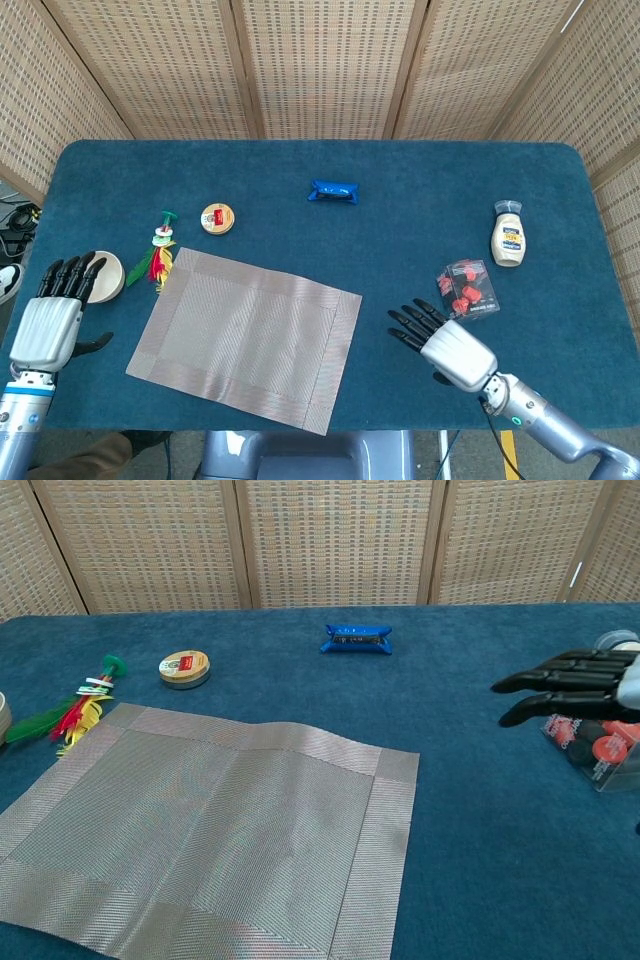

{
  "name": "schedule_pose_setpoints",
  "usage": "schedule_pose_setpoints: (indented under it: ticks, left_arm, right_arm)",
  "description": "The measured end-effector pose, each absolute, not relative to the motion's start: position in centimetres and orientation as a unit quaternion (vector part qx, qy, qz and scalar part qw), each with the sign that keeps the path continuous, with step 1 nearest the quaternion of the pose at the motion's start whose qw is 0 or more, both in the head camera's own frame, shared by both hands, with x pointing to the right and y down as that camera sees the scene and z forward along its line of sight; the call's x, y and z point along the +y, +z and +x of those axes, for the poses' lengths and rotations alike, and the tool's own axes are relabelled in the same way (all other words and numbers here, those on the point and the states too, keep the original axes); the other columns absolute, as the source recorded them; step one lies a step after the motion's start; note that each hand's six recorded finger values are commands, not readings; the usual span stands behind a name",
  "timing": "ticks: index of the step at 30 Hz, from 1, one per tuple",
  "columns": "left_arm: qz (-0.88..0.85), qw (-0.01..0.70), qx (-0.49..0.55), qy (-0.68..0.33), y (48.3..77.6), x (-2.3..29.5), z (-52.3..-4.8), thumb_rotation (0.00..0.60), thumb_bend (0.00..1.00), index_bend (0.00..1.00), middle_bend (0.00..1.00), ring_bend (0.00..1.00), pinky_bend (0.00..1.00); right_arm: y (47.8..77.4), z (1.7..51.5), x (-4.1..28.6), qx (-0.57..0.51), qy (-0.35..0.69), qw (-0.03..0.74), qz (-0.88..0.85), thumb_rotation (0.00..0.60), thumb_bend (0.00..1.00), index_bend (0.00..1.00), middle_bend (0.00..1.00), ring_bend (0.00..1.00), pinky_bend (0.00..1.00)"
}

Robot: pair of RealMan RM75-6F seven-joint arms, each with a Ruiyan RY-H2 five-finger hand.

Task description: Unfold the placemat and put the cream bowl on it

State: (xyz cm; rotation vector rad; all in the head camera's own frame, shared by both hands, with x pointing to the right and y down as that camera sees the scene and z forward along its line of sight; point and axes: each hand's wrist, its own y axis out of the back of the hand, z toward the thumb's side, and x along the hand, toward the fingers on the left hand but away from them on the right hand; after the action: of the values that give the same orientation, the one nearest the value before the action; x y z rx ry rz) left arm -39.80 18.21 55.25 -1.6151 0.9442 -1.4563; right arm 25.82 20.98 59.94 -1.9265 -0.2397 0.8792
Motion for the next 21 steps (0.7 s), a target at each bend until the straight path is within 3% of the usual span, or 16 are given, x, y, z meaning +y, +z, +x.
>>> schedule_pose_setpoints:
  ticks: [21]
  left_arm:
    - [-0.617, 0.374, 0.393, -0.570, 54.8, 17.4, -41.0, 0.600, 0.00, 0.00, 0.00, 0.00, 0.00]
  right_arm:
    - [65.0, 12.8, 28.0, 0.088, 0.188, 0.480, -0.852, 0.600, 0.00, 0.20, 0.00, 0.00, 0.00]
